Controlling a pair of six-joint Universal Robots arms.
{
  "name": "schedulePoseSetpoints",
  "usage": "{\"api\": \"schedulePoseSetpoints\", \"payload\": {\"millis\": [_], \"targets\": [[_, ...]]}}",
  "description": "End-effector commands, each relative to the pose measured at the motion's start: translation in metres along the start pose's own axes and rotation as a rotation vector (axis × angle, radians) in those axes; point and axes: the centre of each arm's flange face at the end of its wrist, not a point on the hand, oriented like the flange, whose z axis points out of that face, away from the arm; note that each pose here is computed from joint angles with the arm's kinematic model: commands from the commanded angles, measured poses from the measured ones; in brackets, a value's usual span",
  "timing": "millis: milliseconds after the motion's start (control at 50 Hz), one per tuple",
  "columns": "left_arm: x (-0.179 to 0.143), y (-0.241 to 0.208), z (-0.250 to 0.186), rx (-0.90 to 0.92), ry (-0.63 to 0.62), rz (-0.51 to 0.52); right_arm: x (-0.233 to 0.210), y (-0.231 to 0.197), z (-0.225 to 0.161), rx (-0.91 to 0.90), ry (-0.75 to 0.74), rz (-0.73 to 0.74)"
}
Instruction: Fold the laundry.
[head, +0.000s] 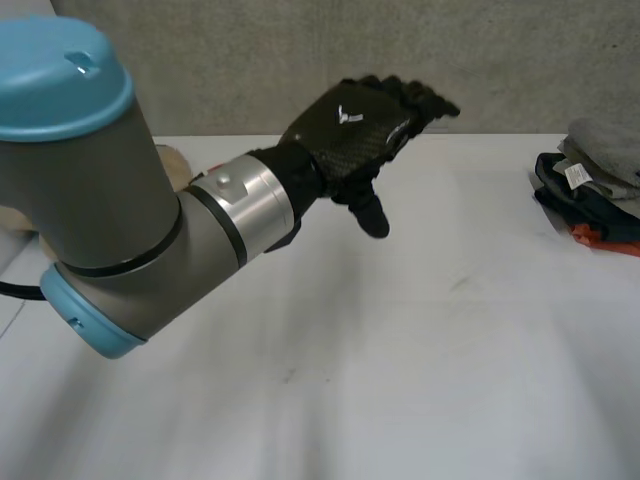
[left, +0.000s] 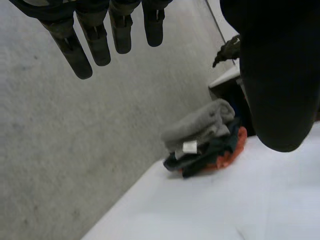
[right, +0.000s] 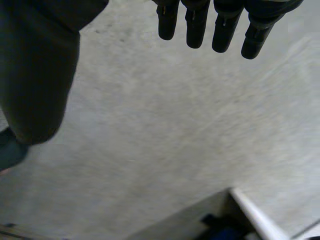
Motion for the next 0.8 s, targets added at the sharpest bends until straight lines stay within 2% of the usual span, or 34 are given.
{"api": "schedulePoseSetpoints", "payload": {"millis": [20, 40, 80, 140, 160, 180, 200, 260, 320, 340, 440, 520, 580, 660, 800], "targets": [[-0.009, -0.038, -0.004, 0.122, -0.042, -0.032, -0.055, -0.098, -0.036, 0.326, -0.051, 0.006], [-0.013, -0.042, -0.005, 0.135, -0.069, -0.03, -0.07, -0.119, -0.054, 0.416, -0.099, 0.042], [-0.022, -0.05, -0.008, 0.151, -0.123, -0.019, -0.082, -0.135, -0.074, 0.491, -0.149, 0.057], [-0.06, -0.064, -0.021, 0.175, -0.296, 0.008, -0.112, -0.145, -0.109, 0.557, -0.282, 0.059], [-0.074, -0.065, -0.025, 0.174, -0.348, 0.017, -0.122, -0.144, -0.118, 0.557, -0.326, 0.06], [-0.103, -0.061, -0.034, 0.149, -0.448, 0.039, -0.133, -0.143, -0.127, 0.557, -0.369, 0.065], [-0.118, -0.056, -0.04, 0.122, -0.501, 0.052, -0.155, -0.143, -0.15, 0.553, -0.455, 0.073], [-0.161, -0.034, -0.061, -0.014, -0.642, 0.121, -0.182, -0.139, -0.182, 0.514, -0.571, 0.076], [-0.186, -0.007, -0.072, -0.141, -0.697, 0.194, -0.206, -0.123, -0.211, 0.433, -0.685, 0.055], [-0.201, 0.018, -0.074, -0.23, -0.708, 0.243, -0.211, -0.116, -0.217, 0.408, -0.709, 0.044], [-0.237, 0.096, -0.075, -0.429, -0.687, 0.346, -0.234, -0.074, -0.235, 0.289, -0.79, -0.053], [-0.269, 0.154, -0.077, -0.471, -0.623, 0.37, -0.236, -0.061, -0.238, 0.258, -0.799, -0.09], [-0.287, 0.188, -0.078, -0.471, -0.594, 0.35, -0.236, -0.055, -0.24, 0.238, -0.806, -0.092], [-0.299, 0.224, -0.076, -0.492, -0.587, 0.336, -0.238, -0.046, -0.244, 0.218, -0.821, -0.096], [-0.307, 0.236, -0.068, -0.458, -0.604, 0.35, -0.238, -0.041, -0.247, 0.214, -0.824, -0.101]]}}
